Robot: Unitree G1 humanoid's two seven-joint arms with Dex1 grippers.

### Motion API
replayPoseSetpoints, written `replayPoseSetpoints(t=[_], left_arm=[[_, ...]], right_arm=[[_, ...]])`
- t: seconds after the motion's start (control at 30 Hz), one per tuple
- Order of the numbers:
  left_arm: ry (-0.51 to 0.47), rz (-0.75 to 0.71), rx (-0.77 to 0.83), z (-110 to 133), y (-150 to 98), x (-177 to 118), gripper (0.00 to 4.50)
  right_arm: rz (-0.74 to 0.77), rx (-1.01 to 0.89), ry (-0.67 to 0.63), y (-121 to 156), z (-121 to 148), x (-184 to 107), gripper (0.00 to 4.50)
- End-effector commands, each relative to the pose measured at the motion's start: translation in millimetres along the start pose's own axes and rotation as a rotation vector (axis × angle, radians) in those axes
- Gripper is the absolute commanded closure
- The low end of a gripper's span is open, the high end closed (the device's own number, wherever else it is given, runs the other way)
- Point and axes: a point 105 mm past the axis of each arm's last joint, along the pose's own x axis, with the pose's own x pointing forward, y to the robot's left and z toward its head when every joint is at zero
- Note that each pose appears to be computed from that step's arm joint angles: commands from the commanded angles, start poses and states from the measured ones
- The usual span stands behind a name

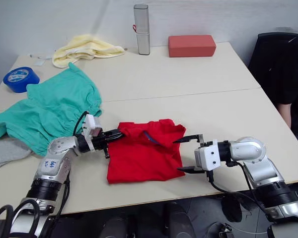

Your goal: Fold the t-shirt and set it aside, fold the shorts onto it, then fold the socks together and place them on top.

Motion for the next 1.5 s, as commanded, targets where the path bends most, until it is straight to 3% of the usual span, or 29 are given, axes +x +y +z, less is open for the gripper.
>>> replayPoseSetpoints(t=[0.03,0.2,0.43,0.57,0.7,0.83,0.9,1.0,1.1,1.13,1.23,1.3,1.4,1.5], left_arm=[[-0.009,0.052,-0.175,3.7,5.6,5.9,4.46],[-0.033,0.187,-0.315,5.2,22.4,10.0,4.46],[-0.032,0.288,-0.340,6.6,35.2,2.6,4.46],[0.023,0.249,-0.297,2.8,26.7,0.3,3.44],[-0.077,0.299,-0.090,25.3,35.4,-15.0,2.25],[-0.137,0.342,0.079,45.4,40.7,-39.3,2.25],[-0.091,0.263,0.270,52.7,26.5,-46.3,1.91],[-0.146,0.115,0.420,70.4,-4.4,-53.3,1.09],[-0.154,0.027,0.447,69.5,-24.0,-59.3,0.15],[-0.129,-0.002,0.436,62.5,-29.2,-59.3,0.03],[-0.092,-0.057,0.384,42.1,-40.2,-54.7,0.03],[-0.086,-0.089,0.371,33.9,-46.8,-48.5,0.00],[-0.086,-0.146,0.328,25.8,-56.5,-38.4,0.87],[-0.007,-0.208,0.274,5.4,-66.1,-20.5,1.75]], right_arm=[[-0.060,0.001,-0.037,-10.1,11.7,-6.4,0.00],[-0.094,0.125,-0.108,-11.7,21.1,-3.1,0.00],[-0.139,0.223,-0.115,-13.5,20.8,-2.8,0.00],[-0.145,0.255,-0.091,-10.5,15.4,-4.5,0.00],[-0.213,0.350,-0.077,-12.2,7.0,-15.1,0.00],[-0.274,0.511,-0.140,-14.2,9.1,-22.3,0.00],[-0.274,0.599,-0.177,-12.5,13.8,-24.1,0.00],[-0.269,0.629,-0.166,-13.0,17.8,-20.7,0.00],[-0.240,0.567,-0.121,-14.7,18.2,-2.5,0.00],[-0.228,0.559,-0.127,-15.4,20.0,6.7,0.00],[-0.255,0.563,-0.181,-23.2,23.6,34.8,0.00],[-0.255,0.566,-0.202,-25.1,23.3,48.7,0.38],[-0.230,0.542,-0.181,-23.9,18.9,63.7,1.34],[-0.159,0.487,-0.091,-12.7,9.6,79.8,2.28]])
